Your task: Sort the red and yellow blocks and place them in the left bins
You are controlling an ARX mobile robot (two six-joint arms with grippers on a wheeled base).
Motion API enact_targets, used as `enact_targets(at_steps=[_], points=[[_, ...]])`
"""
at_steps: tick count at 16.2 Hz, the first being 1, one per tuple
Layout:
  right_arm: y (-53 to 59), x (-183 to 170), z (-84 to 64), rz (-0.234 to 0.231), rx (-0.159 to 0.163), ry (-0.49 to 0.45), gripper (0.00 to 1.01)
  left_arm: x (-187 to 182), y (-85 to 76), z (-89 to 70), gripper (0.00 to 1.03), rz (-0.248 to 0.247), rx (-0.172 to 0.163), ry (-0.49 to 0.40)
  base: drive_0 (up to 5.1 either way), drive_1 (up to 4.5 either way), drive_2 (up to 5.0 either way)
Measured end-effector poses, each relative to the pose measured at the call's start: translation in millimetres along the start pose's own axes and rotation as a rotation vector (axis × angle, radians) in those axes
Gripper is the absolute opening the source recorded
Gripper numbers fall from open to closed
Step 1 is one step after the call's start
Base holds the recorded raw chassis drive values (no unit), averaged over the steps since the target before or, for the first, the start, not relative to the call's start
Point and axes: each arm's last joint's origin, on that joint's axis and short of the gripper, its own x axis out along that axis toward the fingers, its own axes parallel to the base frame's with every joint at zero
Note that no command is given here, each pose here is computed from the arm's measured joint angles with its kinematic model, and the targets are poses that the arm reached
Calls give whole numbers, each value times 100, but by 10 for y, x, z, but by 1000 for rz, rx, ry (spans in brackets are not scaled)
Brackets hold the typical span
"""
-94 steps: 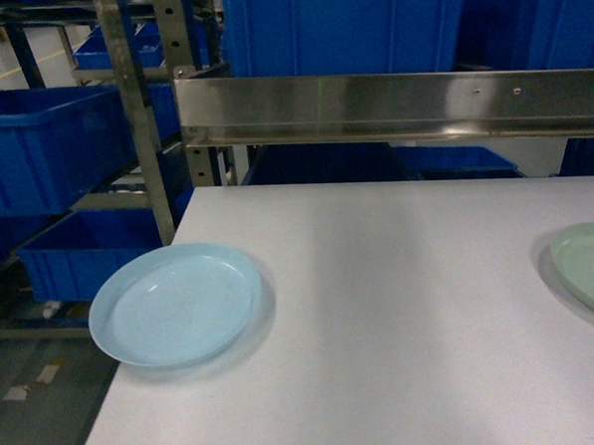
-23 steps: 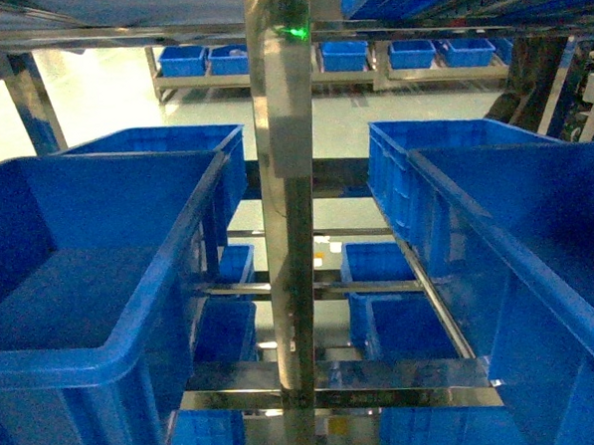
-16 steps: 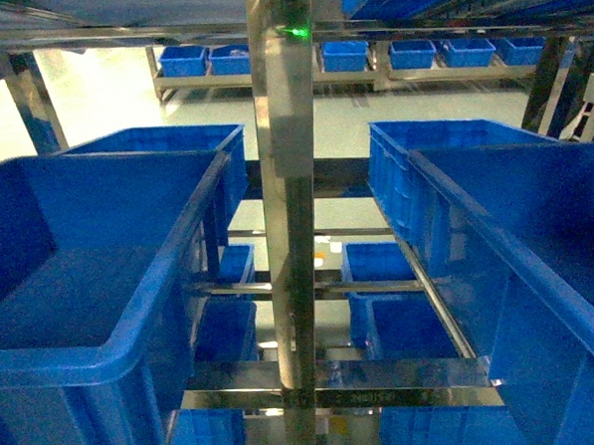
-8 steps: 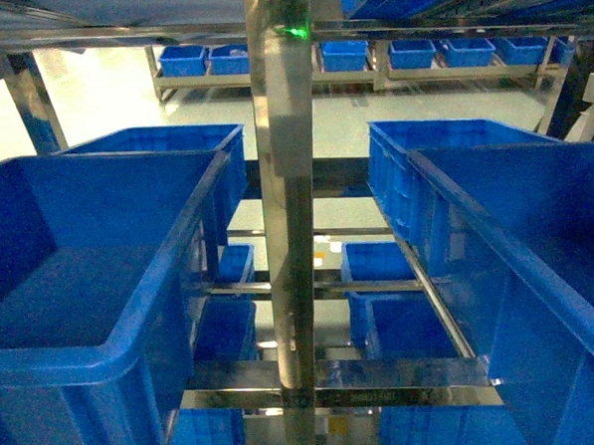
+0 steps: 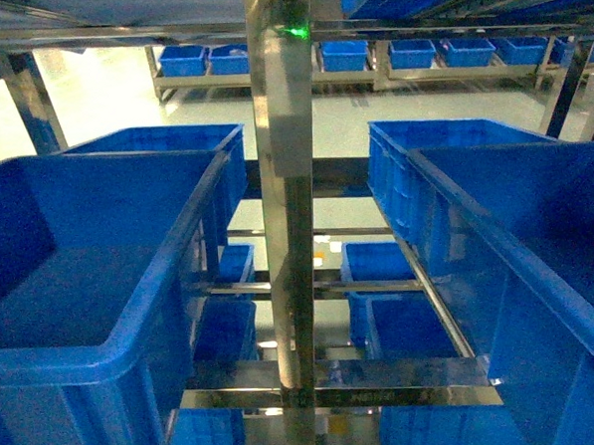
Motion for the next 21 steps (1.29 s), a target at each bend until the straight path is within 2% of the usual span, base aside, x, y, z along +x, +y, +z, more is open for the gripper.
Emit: enact_targets(at_steps=[1,3,7,9,10,12,14,15,16,17,18,21], points=[[1,86,36,-22,1,14,28,0,0,1,27,0,0,-1,0,0,0],[8,256,88,-36,6,48,28,0,-1,1,27,-1,0,-1,0,0,0],[39,463,90,-68,16,93,28,0,0,1,27,0,0,-1,0,0,0],[39,542,39,-120,12,105,28,0,0,-1,27,0,0,1,0,0,0],[1,590,8,-151,16,113,28,-2,0,3,27,0,0,-2,0,0,0],[-63,614,-50,-194,26,88,28,-2,0,3,27,0,0,-2,0,0,0],[-128,617,-178,-224,34,79,28,-2,0,3,27,0,0,-2,0,0,0],[-141,628,-189,-238,36,33,28,-2,0,3,27,0,0,-2,0,0,0],[-139,622,-163,-237,34,-5,28,-2,0,3,27,0,0,-2,0,0,0],[-129,567,-105,-211,27,-51,28,-2,-1,4,27,-1,0,-2,0,0,0],[-103,481,-26,-142,26,-92,28,-2,-1,3,27,-1,0,-1,0,0,0],[-24,472,-74,-31,44,-69,28,-2,-1,3,27,-1,0,-2,0,0,0]])
